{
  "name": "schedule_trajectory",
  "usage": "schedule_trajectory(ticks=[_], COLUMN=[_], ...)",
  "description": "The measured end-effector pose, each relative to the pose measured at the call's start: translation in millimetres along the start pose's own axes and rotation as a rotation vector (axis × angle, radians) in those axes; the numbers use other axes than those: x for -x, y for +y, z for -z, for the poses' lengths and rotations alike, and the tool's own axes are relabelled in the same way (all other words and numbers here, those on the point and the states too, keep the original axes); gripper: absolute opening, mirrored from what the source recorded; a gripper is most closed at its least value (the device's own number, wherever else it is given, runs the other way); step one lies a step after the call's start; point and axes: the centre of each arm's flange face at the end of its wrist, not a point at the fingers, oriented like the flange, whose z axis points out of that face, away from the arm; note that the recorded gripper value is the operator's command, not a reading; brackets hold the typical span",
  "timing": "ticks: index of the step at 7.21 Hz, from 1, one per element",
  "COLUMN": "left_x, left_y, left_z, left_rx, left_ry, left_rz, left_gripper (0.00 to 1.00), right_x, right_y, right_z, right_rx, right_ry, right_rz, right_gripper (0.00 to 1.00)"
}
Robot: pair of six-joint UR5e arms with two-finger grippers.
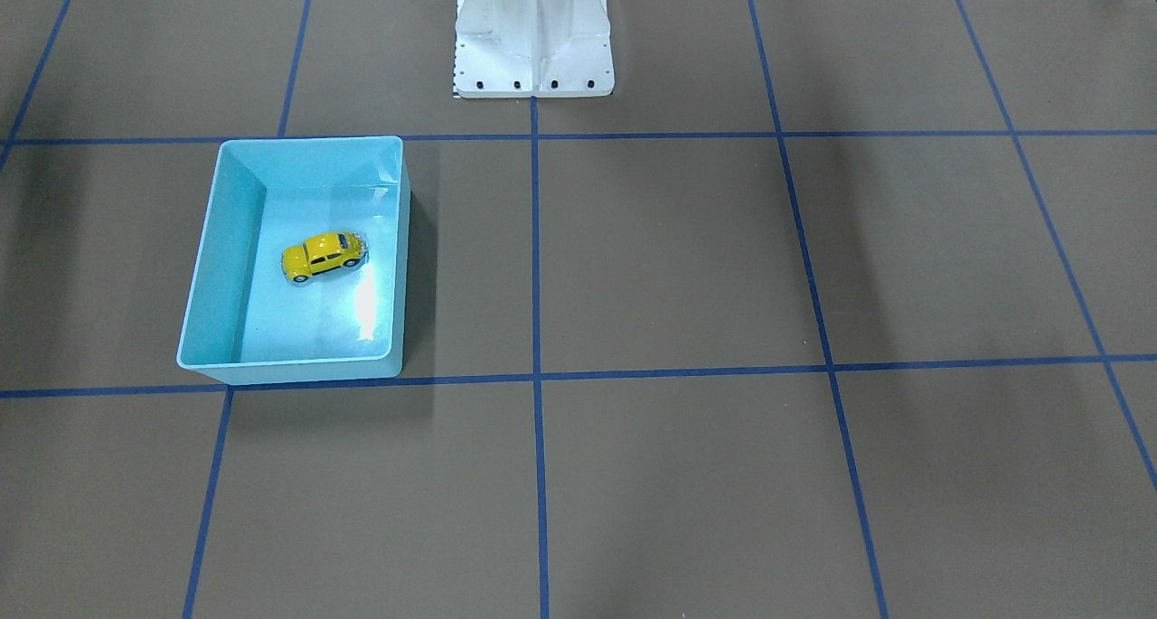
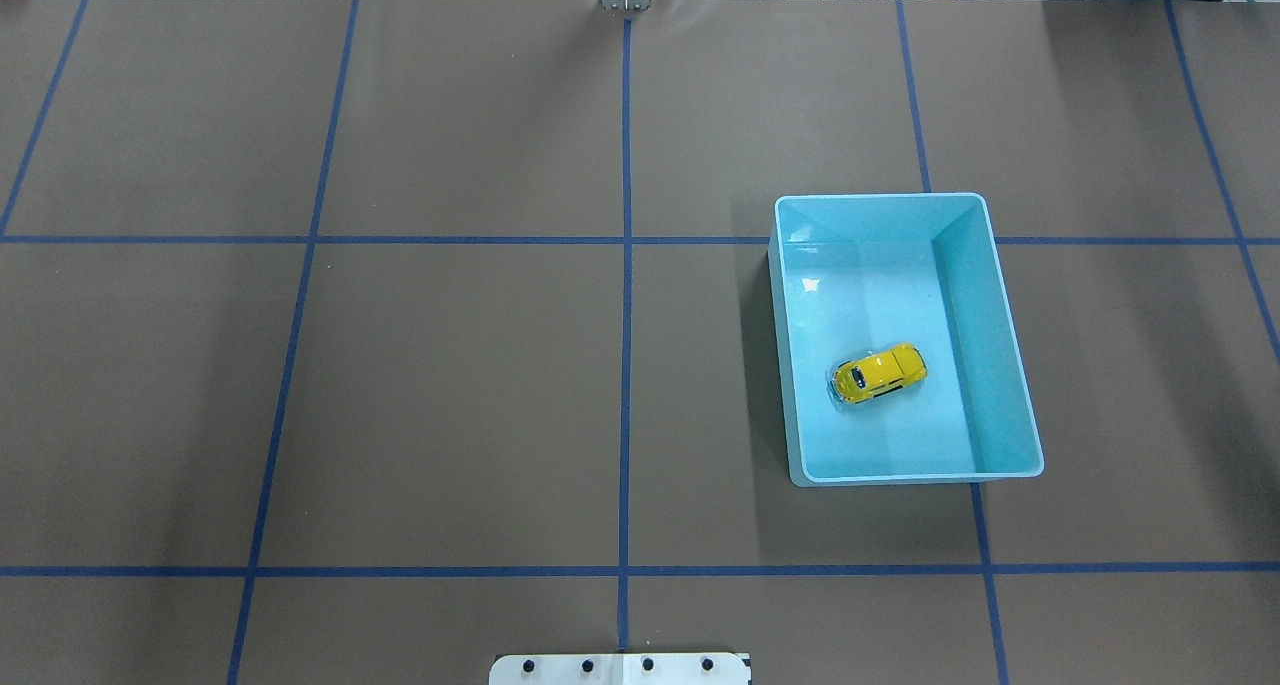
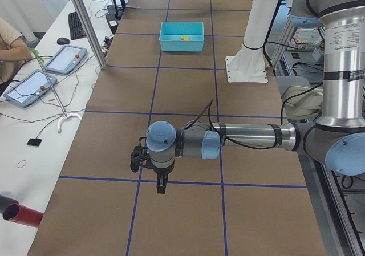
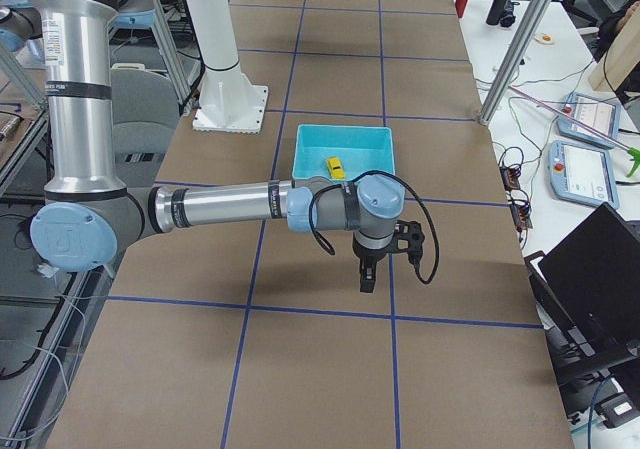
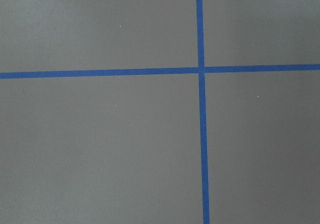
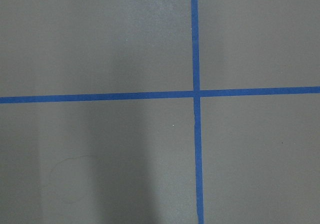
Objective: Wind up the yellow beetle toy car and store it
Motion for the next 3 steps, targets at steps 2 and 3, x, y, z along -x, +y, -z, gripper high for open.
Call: schedule_trajectory(ticks=[2,3], left_x=[-0.2,-0.2], left_y=[0.0,0.0], left_z=[0.0,0.0], left_rx=[0.000,0.000], left_ry=[0.000,0.000], left_rz=[-0.001,-0.002], left_gripper=[1.00,1.00], right_x=[0.8,0.8], right_y=[0.3,0.4], right_z=[0.8,0.9], right_rx=[-0.002,-0.002], right_ry=[0.000,0.000], right_rz=[0.002,0.002], right_gripper=[1.00,1.00])
